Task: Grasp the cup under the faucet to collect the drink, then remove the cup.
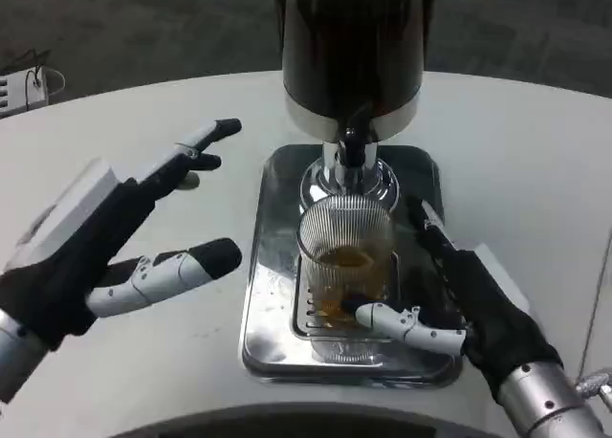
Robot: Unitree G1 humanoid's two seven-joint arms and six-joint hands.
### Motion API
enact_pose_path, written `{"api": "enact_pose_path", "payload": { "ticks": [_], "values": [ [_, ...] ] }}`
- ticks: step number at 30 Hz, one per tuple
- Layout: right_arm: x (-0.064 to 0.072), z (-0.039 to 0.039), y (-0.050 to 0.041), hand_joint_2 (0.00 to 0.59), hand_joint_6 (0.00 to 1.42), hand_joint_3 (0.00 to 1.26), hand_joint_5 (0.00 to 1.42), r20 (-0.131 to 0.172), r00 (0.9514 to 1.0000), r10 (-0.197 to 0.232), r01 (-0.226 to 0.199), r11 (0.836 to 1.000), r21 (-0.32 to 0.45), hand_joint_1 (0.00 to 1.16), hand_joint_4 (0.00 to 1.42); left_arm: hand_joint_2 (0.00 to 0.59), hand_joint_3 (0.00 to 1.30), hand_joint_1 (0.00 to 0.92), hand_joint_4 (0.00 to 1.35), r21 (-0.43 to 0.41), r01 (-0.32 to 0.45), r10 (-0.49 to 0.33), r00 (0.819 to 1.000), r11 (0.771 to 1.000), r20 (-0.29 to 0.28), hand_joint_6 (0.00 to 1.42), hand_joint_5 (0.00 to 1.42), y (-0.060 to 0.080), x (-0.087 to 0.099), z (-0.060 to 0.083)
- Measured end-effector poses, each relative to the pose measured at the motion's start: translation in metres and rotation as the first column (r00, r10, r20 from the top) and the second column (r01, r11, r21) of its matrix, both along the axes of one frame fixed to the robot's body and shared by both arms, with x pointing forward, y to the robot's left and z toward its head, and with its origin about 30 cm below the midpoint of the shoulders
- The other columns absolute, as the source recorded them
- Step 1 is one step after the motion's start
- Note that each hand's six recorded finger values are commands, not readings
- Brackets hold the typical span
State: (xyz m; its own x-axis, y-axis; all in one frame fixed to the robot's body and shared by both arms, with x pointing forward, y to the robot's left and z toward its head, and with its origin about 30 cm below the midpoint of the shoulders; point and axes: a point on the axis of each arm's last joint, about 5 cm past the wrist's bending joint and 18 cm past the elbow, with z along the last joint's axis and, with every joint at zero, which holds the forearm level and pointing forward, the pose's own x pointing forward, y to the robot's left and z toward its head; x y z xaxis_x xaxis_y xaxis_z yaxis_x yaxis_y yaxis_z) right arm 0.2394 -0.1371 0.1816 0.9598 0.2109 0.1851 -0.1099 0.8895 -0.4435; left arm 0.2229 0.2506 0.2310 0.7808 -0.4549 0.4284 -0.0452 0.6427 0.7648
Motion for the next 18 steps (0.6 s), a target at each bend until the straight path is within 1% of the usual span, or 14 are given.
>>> {"api": "enact_pose_path", "payload": {
  "ticks": [3, 8, 13, 18],
  "values": [
    [0.001, 0.0, 0.0013, 0.209, 0.01, 0.0, 0.0, 0.002, 1.0, -0.007, 0.007, 1.0, 0.002, 0.81, 0.0, 0.067, 0.11, 0.0, 0.07, 0.009, -0.012, 0.012, 1.0, 1.0, -0.018, 0.22, 0.16, 0.003, -0.003, -0.003],
    [0.004, 0.0003, 0.0035, 0.211, 0.01, 0.0, 0.0, 0.019, 0.9997, -0.016, 0.016, 1.0, 0.01, 0.82, 0.0, 0.067, 0.12, 0.0, 0.07, 0.019, -0.034, 0.035, 0.998, 0.999, -0.046, 0.22, 0.16, 0.008, -0.008, -0.007],
    [0.006, -0.0014, 0.0049, 0.212, 0.02, 0.0, 0.0, 0.012, 0.9996, -0.025, 0.025, 1.0, 0.017, 0.82, 0.0, 0.067, 0.12, 0.0, 0.07, 0.033, -0.058, 0.06, 0.994, 0.998, -0.089, 0.22, 0.17, 0.013, -0.013, -0.013],
    [0.008, 0.0002, 0.0081, 0.211, 0.02, 0.0, 0.0, 0.018, 0.9997, -0.016, 0.015, 1.0, 0.023, 0.83, 0.0, 0.067, 0.12, 0.0, 0.07, 0.042, -0.073, 0.077, 0.99, 0.996, -0.116, 0.22, 0.17, 0.015, -0.015, -0.016]
  ]
}}
